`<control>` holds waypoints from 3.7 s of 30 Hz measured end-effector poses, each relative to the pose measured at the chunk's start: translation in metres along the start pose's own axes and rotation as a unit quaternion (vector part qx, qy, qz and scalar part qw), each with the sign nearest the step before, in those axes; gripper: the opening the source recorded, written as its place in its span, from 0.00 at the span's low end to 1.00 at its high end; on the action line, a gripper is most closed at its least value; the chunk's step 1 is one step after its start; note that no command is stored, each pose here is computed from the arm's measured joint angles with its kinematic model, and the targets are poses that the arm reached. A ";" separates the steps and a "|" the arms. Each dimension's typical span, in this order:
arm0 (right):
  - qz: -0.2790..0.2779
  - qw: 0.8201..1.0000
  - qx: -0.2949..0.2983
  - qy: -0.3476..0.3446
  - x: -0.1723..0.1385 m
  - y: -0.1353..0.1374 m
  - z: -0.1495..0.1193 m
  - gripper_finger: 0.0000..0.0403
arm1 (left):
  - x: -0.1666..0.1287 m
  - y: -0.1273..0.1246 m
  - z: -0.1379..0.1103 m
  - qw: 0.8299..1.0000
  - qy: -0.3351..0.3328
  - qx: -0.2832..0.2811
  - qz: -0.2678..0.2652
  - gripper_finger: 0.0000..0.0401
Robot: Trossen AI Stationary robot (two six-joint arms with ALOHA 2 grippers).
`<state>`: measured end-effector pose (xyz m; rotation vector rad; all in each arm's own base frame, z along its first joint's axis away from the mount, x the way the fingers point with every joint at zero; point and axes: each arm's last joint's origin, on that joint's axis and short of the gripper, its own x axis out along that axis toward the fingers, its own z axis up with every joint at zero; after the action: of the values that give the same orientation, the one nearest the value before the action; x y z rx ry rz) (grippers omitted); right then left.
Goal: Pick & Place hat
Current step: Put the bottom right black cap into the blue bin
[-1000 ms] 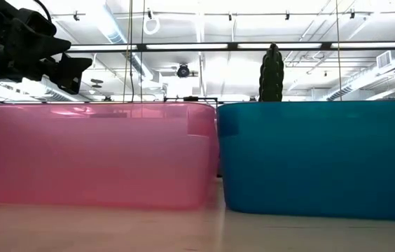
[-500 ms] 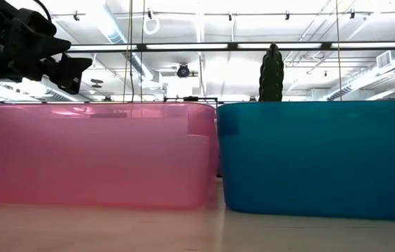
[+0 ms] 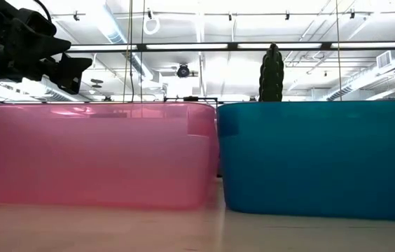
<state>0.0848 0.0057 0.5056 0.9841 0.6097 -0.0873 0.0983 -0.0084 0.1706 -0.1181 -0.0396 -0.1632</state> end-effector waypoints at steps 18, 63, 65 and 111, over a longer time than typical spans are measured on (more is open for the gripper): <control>-0.156 0.975 0.044 0.153 0.088 0.030 -0.035 0.05 | 0.000 0.000 0.000 1.000 0.000 0.000 0.000 0.57; -0.222 0.918 -0.127 0.304 0.181 0.078 -0.186 0.05 | 0.000 0.000 0.000 1.000 0.000 0.000 0.000 0.57; -0.252 0.909 -0.133 0.305 0.184 0.074 -0.189 0.05 | 0.000 0.000 0.000 1.000 0.000 0.000 0.000 0.57; -0.359 0.879 -0.063 0.306 0.271 -0.112 -0.271 0.58 | 0.000 0.000 0.000 1.000 0.000 0.000 0.000 0.57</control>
<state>0.1517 0.2133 0.1711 0.5998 1.5349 -0.3991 0.0983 -0.0084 0.1705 -0.1181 -0.0392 -0.1629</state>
